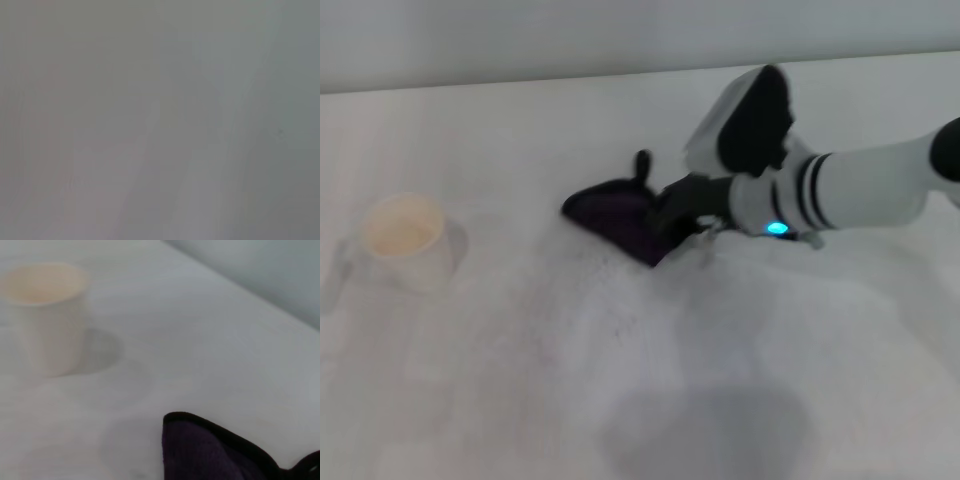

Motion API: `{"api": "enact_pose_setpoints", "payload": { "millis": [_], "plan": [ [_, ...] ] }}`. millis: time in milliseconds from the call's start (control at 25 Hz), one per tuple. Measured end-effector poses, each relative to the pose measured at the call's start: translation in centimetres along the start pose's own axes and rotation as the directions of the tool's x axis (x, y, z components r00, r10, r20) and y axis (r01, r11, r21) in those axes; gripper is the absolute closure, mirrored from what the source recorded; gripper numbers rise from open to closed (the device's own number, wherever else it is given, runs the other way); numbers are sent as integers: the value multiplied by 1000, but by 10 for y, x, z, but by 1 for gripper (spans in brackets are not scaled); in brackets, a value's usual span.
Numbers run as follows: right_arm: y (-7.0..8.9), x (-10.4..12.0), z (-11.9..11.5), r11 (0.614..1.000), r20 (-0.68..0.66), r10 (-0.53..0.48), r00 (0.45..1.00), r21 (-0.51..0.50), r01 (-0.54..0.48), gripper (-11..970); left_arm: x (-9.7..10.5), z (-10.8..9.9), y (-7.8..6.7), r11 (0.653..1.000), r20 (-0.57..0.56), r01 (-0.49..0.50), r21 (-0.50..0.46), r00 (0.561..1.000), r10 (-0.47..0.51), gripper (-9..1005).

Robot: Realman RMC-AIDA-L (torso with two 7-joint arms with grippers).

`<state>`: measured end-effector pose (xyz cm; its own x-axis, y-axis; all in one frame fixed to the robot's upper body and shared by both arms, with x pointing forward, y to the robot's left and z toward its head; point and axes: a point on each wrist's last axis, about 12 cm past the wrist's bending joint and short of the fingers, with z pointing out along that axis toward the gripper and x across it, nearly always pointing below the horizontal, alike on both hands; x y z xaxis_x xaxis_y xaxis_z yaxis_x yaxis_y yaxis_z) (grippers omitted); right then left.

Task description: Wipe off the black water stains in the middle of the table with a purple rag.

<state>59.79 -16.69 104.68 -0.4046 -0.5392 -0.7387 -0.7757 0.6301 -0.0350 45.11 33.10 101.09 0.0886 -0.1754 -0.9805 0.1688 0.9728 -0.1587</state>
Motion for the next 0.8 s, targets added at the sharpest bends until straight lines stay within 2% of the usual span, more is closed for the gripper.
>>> {"api": "enact_pose_setpoints", "payload": {
  "millis": [160, 280, 560, 800],
  "plan": [
    [-27, 11, -11, 994, 13, 72, 997, 78, -73, 861, 0, -1, 0, 1000, 0, 0, -2, 1000, 0, 113],
    [-40, 21, -20, 988, 11, 107, 994, 108, -108, 860, 0, -2, 1, 1000, -2, 0, -4, 1000, 0, 113],
    [-46, 37, -30, 984, -2, 148, 989, 104, -147, 857, 0, -2, 0, 1000, -2, 1, -3, 1000, -1, 113],
    [-41, 41, -41, 988, 45, 91, 995, 125, -96, 854, 1, 0, -1, 1000, -4, 1, 4, 1000, -1, 113]
  ]
}}
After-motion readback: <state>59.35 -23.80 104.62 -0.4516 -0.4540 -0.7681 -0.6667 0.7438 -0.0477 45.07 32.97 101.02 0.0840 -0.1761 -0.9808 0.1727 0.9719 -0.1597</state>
